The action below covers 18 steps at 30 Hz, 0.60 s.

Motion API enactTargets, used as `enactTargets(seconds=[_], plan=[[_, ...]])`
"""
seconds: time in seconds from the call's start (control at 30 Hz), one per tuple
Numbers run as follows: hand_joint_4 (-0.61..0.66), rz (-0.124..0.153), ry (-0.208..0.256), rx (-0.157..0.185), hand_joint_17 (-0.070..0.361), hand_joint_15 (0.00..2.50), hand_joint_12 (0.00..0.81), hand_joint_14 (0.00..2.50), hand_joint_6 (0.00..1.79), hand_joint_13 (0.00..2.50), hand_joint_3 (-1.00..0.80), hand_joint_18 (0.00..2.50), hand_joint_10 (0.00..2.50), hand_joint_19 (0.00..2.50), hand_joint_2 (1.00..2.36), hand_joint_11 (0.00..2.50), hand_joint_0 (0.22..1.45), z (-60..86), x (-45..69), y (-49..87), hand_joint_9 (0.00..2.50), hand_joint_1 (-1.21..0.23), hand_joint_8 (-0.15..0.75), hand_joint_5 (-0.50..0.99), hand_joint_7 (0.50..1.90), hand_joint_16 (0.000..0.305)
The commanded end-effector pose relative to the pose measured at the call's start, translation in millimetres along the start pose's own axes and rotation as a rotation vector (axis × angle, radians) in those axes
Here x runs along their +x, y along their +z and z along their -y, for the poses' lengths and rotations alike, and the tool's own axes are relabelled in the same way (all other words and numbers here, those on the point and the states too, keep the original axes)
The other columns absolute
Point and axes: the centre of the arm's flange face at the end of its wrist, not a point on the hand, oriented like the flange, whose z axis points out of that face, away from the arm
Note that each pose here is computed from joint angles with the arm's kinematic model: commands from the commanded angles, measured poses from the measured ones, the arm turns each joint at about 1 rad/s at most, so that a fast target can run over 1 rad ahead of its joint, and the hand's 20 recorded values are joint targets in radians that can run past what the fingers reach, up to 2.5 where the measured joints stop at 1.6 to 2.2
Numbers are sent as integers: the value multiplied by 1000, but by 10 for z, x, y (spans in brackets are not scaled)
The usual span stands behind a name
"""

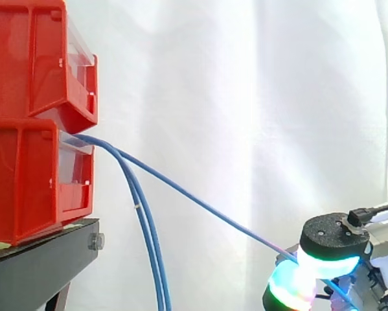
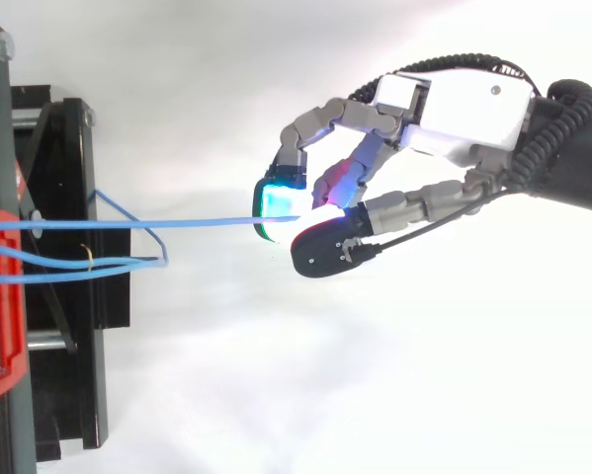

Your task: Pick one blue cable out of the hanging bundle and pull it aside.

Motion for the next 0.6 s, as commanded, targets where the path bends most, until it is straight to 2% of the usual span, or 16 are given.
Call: enactTargets(seconds=[0.0,0.57], plan=[[-61,1,-1,1,96,500,247,18,867,834,-217,715,21,501,1014,577,569,6,-1,1,1190,-696,227,-39,1048,43],[-80,1,0,1,105,458,258,16,864,850,-160,757,19,476,1011,542,581,6,-1,1,1227,-713,244,-21,1044,47]])
